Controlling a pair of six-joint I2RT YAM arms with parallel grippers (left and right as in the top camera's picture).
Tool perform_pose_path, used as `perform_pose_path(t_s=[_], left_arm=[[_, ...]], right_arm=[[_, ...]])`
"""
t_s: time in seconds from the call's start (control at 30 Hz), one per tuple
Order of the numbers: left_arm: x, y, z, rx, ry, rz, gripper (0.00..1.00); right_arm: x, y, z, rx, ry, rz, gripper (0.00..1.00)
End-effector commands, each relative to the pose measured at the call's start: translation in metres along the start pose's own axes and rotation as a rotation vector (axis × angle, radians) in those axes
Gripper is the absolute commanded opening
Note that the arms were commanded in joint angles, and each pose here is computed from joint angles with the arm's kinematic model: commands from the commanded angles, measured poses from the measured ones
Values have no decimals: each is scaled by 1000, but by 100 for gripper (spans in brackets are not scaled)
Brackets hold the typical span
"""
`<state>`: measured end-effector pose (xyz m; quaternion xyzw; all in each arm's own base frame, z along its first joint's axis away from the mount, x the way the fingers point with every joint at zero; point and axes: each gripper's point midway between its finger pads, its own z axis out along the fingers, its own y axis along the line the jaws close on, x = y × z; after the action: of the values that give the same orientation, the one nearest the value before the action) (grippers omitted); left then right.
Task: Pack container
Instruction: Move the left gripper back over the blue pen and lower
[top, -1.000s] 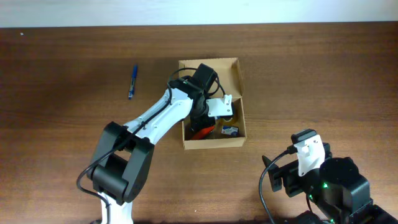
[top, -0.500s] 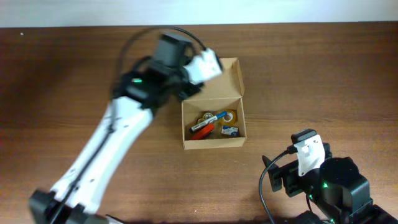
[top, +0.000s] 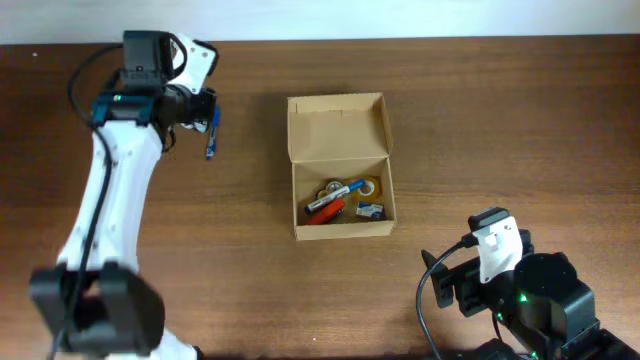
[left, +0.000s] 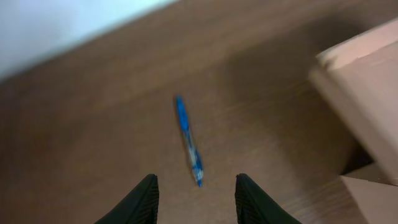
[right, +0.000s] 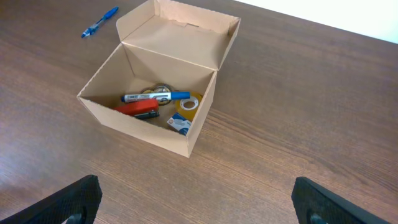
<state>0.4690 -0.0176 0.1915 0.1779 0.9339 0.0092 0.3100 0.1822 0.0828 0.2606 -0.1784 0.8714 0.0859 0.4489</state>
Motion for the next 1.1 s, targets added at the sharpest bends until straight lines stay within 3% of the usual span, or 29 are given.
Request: perform_pose_path(t_s=[0.0,0.13,0.37,1.07], left_arm=[[27,-4,47,52,104,-64,36],[46,-8,92,69,170,-129,36],[55,-4,126,55,177,-167,37],[68,9,172,-20,179,-165,39]], right_arm=[[-2,1,-2,-2,-11,0,99],[-2,1,-2,-2,-11,0,99],[-2,1,-2,-2,-11,0,99],[-2,1,-2,-2,-11,0,99]])
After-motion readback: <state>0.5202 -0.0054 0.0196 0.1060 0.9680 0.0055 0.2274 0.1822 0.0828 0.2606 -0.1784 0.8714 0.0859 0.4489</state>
